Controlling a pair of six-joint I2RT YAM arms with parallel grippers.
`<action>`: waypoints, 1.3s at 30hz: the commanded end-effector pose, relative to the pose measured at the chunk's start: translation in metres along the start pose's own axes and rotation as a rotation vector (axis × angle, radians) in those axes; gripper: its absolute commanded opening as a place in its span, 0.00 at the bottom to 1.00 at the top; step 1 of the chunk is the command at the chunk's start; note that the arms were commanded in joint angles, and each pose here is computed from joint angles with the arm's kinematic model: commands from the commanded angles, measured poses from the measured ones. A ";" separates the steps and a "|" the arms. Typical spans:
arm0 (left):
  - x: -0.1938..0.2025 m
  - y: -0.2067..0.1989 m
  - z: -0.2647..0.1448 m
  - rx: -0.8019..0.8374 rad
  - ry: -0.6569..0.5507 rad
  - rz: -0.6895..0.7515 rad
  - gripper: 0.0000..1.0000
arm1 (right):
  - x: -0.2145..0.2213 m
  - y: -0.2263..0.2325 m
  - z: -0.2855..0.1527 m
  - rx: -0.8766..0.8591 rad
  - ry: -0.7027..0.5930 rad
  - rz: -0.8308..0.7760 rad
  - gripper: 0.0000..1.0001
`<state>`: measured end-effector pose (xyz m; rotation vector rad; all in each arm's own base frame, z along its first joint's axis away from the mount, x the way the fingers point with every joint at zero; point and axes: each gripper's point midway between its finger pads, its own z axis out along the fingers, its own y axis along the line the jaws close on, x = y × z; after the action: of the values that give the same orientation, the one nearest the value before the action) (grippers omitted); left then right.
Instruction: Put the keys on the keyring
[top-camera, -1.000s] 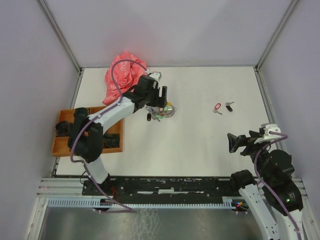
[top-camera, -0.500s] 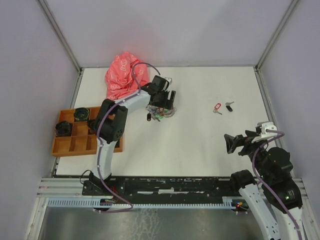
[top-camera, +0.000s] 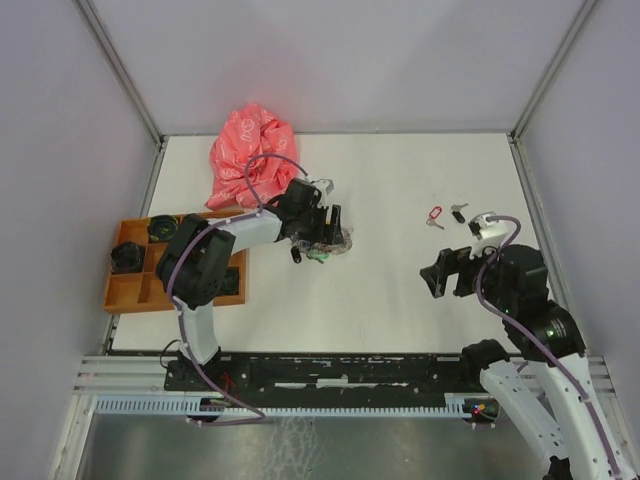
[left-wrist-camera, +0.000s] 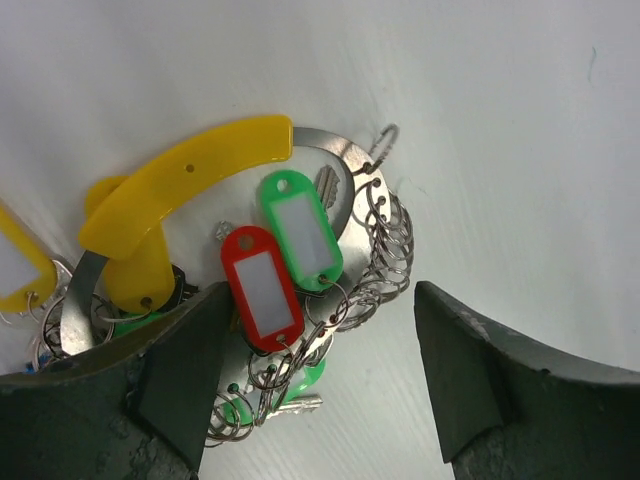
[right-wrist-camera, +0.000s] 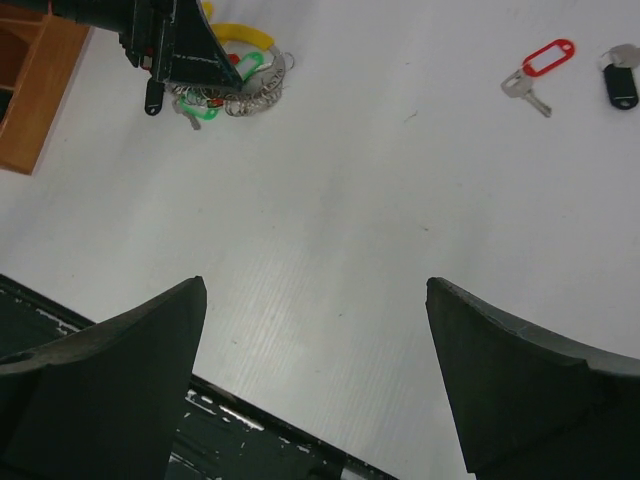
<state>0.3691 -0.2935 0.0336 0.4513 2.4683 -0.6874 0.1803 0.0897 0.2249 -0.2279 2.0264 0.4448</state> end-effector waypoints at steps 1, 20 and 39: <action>0.049 -0.025 -0.013 0.087 0.080 -0.132 0.80 | -0.010 0.027 0.014 -0.146 0.014 0.031 1.00; 0.084 -0.090 -0.072 0.199 -0.065 -0.210 0.72 | 0.064 0.068 0.114 -0.346 0.258 0.119 0.76; 0.101 -0.054 -0.076 0.026 -0.021 -0.055 0.64 | 0.161 0.093 0.140 -0.255 0.563 -0.074 0.53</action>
<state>0.2262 -0.2823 0.0563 0.3157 2.4768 -0.8193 0.1701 0.2260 0.0417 -0.6428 2.5364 0.7191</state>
